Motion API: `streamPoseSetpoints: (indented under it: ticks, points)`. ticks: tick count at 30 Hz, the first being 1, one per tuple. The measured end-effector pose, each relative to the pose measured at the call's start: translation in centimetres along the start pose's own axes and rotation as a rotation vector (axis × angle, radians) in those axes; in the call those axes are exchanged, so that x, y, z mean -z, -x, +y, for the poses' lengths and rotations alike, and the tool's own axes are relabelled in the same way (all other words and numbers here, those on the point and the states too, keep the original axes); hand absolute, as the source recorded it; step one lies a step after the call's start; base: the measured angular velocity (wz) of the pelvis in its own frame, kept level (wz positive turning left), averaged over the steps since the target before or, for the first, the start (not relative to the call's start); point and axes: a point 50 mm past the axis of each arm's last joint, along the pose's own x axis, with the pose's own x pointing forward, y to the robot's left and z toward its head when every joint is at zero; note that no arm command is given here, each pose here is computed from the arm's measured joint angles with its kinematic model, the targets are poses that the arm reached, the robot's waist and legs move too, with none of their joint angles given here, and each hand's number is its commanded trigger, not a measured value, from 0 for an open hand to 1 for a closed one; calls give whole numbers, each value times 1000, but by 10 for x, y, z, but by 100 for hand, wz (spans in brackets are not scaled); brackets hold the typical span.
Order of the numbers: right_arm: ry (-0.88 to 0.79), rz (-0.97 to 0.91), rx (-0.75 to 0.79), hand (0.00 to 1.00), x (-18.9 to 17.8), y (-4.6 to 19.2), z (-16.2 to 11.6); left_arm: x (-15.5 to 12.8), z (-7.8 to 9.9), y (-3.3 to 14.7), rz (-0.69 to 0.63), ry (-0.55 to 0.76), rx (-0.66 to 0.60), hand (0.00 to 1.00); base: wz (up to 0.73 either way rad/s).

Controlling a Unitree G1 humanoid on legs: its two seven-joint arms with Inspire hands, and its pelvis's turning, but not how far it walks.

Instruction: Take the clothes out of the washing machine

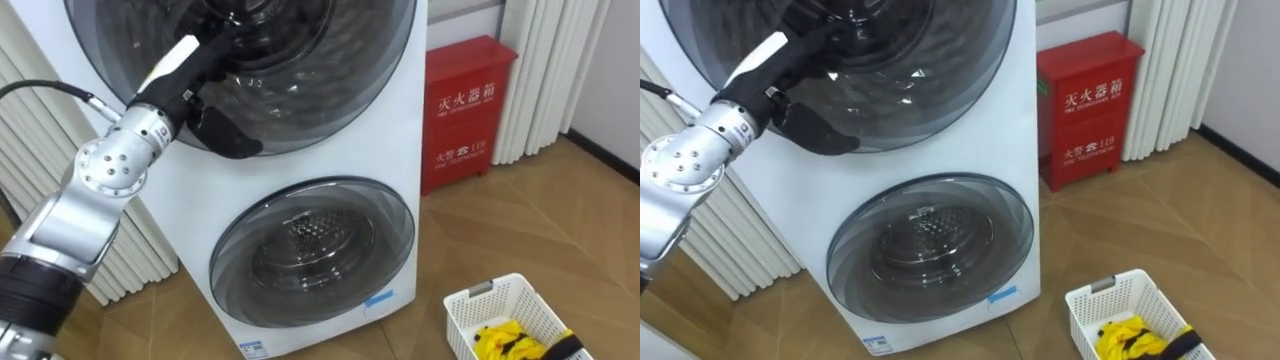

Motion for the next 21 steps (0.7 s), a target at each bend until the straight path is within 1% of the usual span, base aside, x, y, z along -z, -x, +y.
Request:
streamPoseSetpoints:
  ticks: [6, 11, 13, 14, 16, 17, 18, 19, 20, 21]
  points:
    - [3, 11, -1, 0, 4, 1, 0, 3, 0, 0, 12, -2, -4, 0, 0]
    - [1, 20, -5, 0, 7, 3, 1, 4, 1, 2, -2, 11, -44, 0, 0]
    - [7, 18, -6, 0, 7, 3, 2, 7, -2, 4, -8, 51, -43, 0, -5]
    - [12, 13, -8, 0, 6, 2, 2, 12, -7, 7, -6, 90, -44, 0, -4]
    - [17, 11, -16, 0, 5, 3, 5, 23, -24, 17, 13, 129, -36, 0, 0]
    - [26, 11, -31, 0, 4, 3, 8, 43, -46, 32, 76, 169, -20, 0, 0]
    - [34, 13, -39, 0, 4, 3, 10, 53, -59, 40, 112, 185, -5, 0, 0]
    - [33, 15, -54, 0, 4, 3, 15, 74, -87, 62, 205, 225, 34, 0, 3]
    - [28, 15, -73, 0, 1, 3, 23, 97, -119, 92, 324, 240, 100, 0, 10]
    - [23, 15, -85, 0, 0, 4, 27, 107, -134, 107, 385, 245, 135, 0, 33]
